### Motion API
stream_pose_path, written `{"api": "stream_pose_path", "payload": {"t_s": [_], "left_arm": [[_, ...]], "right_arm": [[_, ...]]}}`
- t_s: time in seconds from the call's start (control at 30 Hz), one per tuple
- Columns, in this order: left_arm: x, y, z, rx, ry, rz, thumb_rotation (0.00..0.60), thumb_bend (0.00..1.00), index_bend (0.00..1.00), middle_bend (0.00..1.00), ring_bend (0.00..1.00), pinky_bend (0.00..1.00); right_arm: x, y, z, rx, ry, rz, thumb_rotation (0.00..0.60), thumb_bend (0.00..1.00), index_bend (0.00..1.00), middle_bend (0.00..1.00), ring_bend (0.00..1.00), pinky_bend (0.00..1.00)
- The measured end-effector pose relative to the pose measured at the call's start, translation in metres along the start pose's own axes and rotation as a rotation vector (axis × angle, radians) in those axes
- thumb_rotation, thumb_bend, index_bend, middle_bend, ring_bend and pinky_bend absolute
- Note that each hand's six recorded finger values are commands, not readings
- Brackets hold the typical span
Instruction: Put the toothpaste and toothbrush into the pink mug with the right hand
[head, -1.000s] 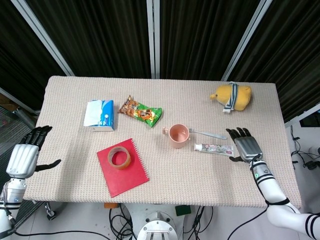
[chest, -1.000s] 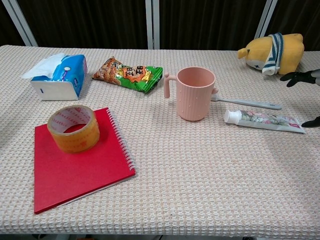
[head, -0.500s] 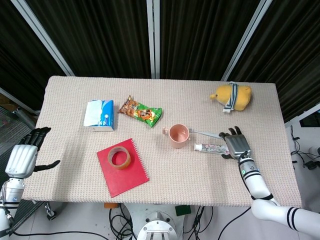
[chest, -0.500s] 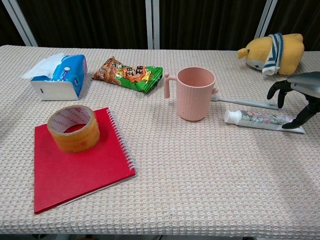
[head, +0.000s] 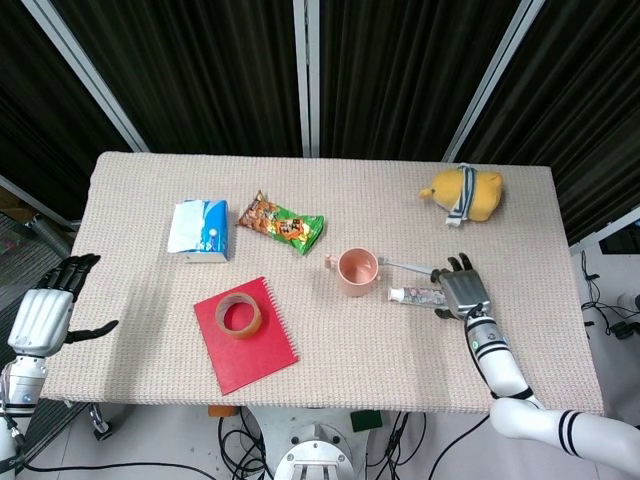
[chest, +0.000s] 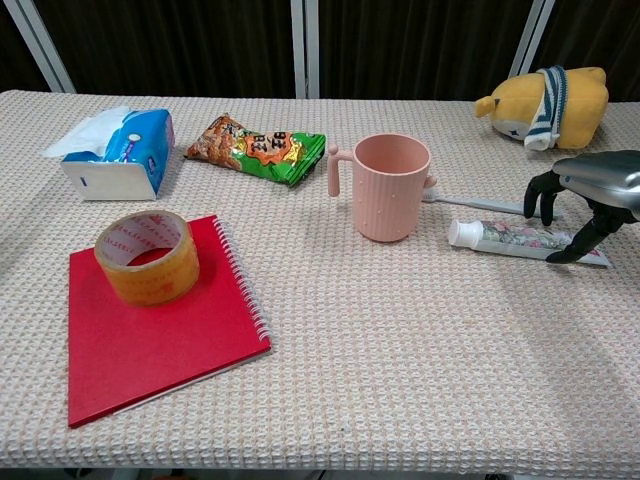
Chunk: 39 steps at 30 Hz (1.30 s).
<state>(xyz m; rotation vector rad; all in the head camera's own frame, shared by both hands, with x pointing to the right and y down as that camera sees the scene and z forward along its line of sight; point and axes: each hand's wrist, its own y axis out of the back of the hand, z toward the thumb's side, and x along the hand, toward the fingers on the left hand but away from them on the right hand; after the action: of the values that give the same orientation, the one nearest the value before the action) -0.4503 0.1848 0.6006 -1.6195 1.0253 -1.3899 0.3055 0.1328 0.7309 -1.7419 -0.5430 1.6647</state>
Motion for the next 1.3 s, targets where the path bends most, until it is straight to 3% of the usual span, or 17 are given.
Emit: {"api": "stream_pose_path", "payload": {"t_s": [0.17,0.5,0.9,1.3], "left_arm": [[0.000,0.000,-0.001,-0.001,0.003,0.002,0.497,0.08,0.09,0.11,0.10,0.22],[0.000,-0.002,-0.001,0.000,-0.003,0.002,0.493,0.08,0.08,0.11,0.10,0.22],[0.001,-0.001,0.001,-0.006,-0.010,0.005,0.495,0.08,0.08,0.11,0.10,0.22],[0.002,-0.002,0.000,-0.005,-0.006,-0.003,0.501,0.08,0.08,0.11,0.10,0.22]], "right_arm": [[0.000,-0.002,0.001,0.008,0.000,0.006,0.600,0.40,0.40,0.42,0.09,0.00],[-0.003,-0.004,0.007,0.030,0.005,0.013,0.600,0.49,0.40,0.43,0.09,0.00],[-0.007,-0.006,0.012,0.033,0.010,0.009,0.600,0.57,0.48,0.46,0.09,0.00],[-0.007,0.000,0.012,0.026,0.012,-0.053,0.600,0.61,0.68,0.59,0.17,0.00]]}}
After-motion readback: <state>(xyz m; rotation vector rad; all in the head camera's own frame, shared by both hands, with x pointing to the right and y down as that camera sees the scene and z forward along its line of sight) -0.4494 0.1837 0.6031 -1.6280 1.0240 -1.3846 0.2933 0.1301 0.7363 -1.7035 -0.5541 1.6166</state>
